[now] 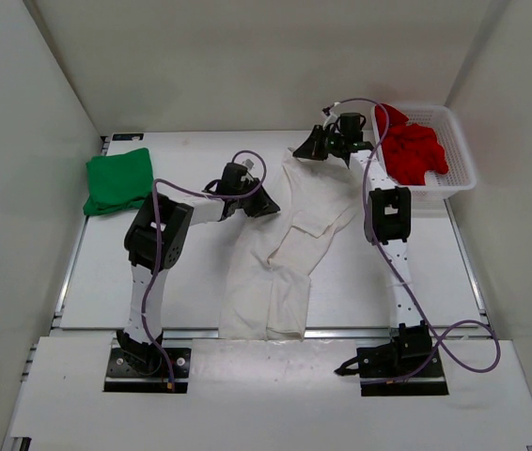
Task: Fold and stack the t-shirts
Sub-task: Rotate the tshirt 90 degrees
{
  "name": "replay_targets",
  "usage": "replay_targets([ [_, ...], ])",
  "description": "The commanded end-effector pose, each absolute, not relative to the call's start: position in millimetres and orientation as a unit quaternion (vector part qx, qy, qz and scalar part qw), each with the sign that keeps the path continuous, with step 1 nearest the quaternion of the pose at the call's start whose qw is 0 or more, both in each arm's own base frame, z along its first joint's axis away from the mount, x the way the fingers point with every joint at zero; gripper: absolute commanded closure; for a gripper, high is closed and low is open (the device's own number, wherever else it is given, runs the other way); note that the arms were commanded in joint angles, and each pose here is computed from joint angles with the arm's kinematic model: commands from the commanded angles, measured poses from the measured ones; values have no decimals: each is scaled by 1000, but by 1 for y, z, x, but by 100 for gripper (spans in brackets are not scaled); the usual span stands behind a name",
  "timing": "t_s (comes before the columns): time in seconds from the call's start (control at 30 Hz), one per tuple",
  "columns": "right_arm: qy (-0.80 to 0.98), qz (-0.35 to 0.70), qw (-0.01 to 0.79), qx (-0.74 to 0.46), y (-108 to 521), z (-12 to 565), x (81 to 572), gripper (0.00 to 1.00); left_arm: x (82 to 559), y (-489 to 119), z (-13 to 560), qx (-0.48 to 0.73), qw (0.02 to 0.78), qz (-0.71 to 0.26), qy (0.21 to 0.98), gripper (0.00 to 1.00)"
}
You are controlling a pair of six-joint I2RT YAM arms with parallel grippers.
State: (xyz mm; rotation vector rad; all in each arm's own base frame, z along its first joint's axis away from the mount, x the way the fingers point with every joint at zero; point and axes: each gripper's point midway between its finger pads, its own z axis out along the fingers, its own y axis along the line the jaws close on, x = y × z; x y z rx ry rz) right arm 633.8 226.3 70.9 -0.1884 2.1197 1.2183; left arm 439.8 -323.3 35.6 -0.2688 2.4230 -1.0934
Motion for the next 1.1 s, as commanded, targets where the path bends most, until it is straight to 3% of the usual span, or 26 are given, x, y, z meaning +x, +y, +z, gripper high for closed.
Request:
replay_targets([
  [0.0, 798, 473, 364, -82, 222, 92, 642, 96, 447, -321, 37, -98, 240, -394, 882, 73],
  [0.1, 800, 475, 360, -77, 217, 88, 642, 100, 450, -318, 34, -103, 238, -392, 883, 73],
  [0.13, 801, 473, 358, -76, 215, 85, 642, 93, 450, -317, 32, -101, 239, -391, 883, 73],
  [0.17, 801, 474, 356, -77, 217, 87, 640, 78, 451, -315, 34, -101, 238, -394, 882, 73],
  [0.2, 805, 475, 348, -77, 218, 78, 637, 70, 451, -314, 30, -106, 236, -390, 883, 73],
  [0.27, 804, 474, 351, -80, 217, 80, 638, 62, 450, -316, 31, -104, 235, -392, 883, 73],
  [0.43, 801, 484, 343, -80, 222, 74, 635, 71, 452, -320, 33, -100, 236, -393, 883, 74],
  [0.6, 807, 481, 335, -73, 221, 62, 635, 58, 456, -319, 31, -102, 236, -390, 884, 74],
  [0.73, 801, 493, 330, -73, 223, 63, 633, 65, 457, -322, 29, -103, 234, -393, 883, 73],
  [0.97, 794, 504, 331, -69, 219, 69, 635, 100, 460, -316, 25, -113, 232, -395, 882, 74],
  [1.07, 793, 506, 332, -65, 212, 70, 637, 100, 460, -312, 23, -116, 232, -393, 882, 75],
])
